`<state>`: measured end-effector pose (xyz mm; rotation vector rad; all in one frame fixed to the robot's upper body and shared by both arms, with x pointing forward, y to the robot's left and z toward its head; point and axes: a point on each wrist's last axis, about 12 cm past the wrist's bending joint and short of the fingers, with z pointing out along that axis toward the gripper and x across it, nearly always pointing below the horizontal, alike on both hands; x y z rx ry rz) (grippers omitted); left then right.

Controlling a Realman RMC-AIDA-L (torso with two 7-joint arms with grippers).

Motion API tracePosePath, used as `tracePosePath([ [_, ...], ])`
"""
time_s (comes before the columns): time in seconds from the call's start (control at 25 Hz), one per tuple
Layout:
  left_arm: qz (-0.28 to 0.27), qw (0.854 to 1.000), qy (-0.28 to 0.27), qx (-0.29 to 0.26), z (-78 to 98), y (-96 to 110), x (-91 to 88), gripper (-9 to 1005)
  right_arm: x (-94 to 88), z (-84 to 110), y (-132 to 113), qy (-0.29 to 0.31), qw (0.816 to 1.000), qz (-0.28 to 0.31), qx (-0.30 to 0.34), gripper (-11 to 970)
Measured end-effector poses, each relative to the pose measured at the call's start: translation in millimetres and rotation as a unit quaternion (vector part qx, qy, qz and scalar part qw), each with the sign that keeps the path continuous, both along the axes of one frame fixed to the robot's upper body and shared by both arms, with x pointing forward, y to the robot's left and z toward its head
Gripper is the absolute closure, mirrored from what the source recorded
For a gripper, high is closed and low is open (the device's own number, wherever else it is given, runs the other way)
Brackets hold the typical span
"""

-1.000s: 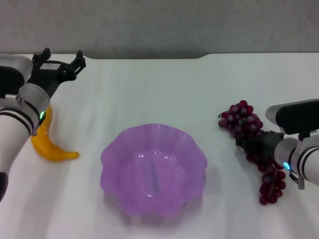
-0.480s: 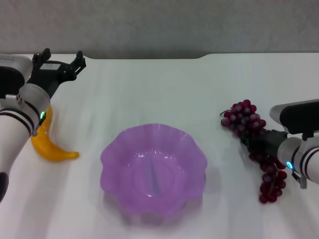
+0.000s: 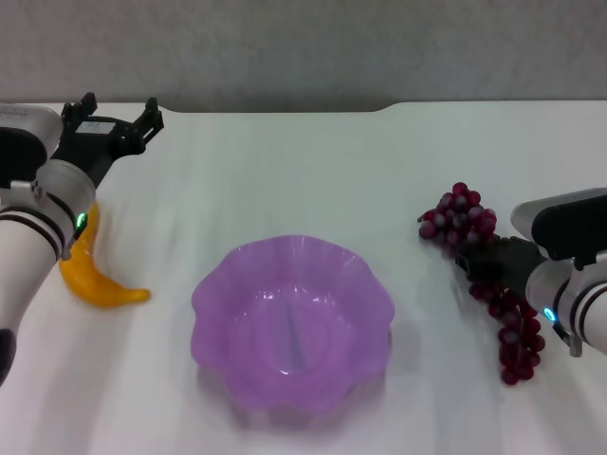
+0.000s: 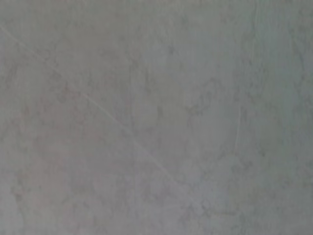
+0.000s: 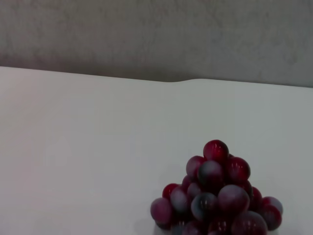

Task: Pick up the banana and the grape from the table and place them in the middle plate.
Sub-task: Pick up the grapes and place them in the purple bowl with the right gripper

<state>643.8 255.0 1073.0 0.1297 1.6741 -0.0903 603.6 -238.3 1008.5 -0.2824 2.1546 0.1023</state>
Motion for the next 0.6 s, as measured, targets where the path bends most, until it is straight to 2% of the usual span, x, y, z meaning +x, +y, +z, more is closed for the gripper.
tracePosePath([
  [0.6, 0.000, 1.000, -0.001, -0.001, 0.9, -0.5, 0.7, 126, -0.3, 0.7, 0.2, -0.010, 1.000, 0.004, 0.001, 509],
])
